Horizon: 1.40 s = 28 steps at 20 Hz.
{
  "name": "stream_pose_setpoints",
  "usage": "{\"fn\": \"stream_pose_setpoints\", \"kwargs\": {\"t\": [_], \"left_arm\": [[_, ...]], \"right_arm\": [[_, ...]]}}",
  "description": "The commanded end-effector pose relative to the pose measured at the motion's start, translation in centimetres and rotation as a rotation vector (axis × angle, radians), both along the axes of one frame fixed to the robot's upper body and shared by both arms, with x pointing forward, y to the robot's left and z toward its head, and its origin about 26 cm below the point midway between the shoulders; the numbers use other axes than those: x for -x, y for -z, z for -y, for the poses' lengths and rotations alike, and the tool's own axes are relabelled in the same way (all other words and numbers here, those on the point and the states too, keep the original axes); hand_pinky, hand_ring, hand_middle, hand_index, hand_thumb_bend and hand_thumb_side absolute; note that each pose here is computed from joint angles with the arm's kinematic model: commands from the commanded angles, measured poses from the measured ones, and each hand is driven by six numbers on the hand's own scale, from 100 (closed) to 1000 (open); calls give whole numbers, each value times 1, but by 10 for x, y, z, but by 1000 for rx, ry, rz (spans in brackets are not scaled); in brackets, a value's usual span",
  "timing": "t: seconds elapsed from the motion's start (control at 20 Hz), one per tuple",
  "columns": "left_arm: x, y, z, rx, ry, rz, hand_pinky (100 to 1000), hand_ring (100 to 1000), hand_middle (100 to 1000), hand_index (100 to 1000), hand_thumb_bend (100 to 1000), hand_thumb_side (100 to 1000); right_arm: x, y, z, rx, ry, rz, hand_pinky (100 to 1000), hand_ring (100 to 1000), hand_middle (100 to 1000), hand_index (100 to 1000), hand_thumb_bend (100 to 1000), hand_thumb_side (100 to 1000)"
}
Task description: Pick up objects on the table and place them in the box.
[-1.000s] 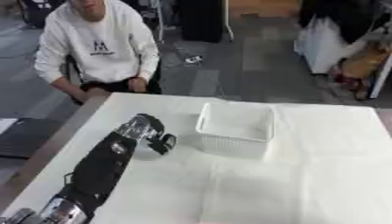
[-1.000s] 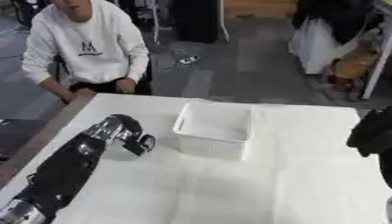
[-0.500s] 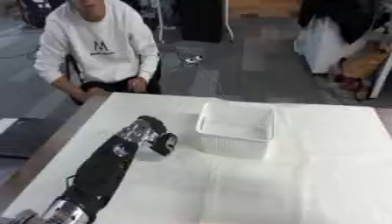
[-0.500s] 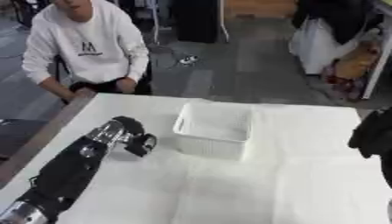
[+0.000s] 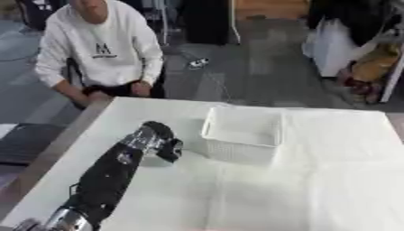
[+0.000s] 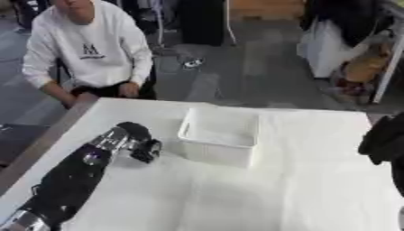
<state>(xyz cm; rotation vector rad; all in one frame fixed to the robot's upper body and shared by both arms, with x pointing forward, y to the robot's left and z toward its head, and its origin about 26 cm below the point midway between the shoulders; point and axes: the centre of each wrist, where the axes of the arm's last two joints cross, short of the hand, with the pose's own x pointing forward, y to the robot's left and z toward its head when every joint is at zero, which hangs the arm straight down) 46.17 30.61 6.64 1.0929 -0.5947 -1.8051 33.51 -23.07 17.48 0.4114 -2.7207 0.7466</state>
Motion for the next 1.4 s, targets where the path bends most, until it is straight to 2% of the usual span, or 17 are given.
{"fn": "stream_pose_setpoints", "kwargs": {"t": [0.05,0.1,0.15,0.2,0.25,0.3,0.45,0.6,0.95,1.05,1.1,1.15,1.2,1.3,1.35,1.4], "left_arm": [[-2,-7,-5,-11,-16,19,173,391,580,636,465,932],[-2,-6,-5,-13,-21,14,149,368,539,599,382,826],[-2,-5,-5,-14,-25,11,136,354,513,573,346,781],[-2,-5,-5,-16,-30,9,111,325,473,532,232,720],[-1,-4,-5,-18,-34,7,119,335,485,544,270,739],[-1,-3,-5,-19,-38,6,100,301,435,491,100,668],[0,-1,-5,-7,-36,20,100,259,372,434,100,638],[1,1,-5,7,-3,59,100,178,274,342,100,706],[2,5,-10,21,56,144,100,155,256,302,100,714],[2,4,-11,35,55,166,100,181,288,340,100,689],[2,3,-12,46,53,177,100,209,311,363,100,709],[1,2,-12,51,55,188,100,278,365,402,100,764],[1,2,-12,55,58,195,119,350,433,448,151,807],[1,3,-11,58,73,183,359,555,634,653,332,848],[1,4,-11,57,84,167,485,685,769,779,348,854],[1,4,-10,56,102,150,577,746,820,843,335,833]], "right_arm": [[2,-8,1,78,-32,155,100,382,372,486,100,872],[2,-8,1,79,-31,154,100,382,372,486,100,872],[2,-7,1,79,-31,154,100,382,372,486,100,872],[2,-7,1,79,-31,154,100,382,372,486,100,872],[2,-7,1,79,-31,153,100,382,372,486,100,872],[2,-7,1,79,-30,153,100,381,371,485,100,872],[2,-7,2,78,-30,150,100,381,371,485,100,872],[2,-6,2,78,-30,149,100,381,371,485,100,872],[1,-6,2,79,-30,147,100,381,371,485,100,874],[1,-6,2,79,-30,147,100,381,371,485,100,874],[1,-6,2,79,-30,147,100,381,371,485,100,874],[1,-6,2,79,-30,147,100,381,371,485,100,874],[1,-6,2,80,-30,147,100,381,371,485,100,874],[1,-6,2,79,-31,147,100,381,371,485,100,874],[1,-6,2,80,-32,148,100,381,371,485,100,874],[1,-6,2,80,-32,148,100,381,371,485,100,874]]}}
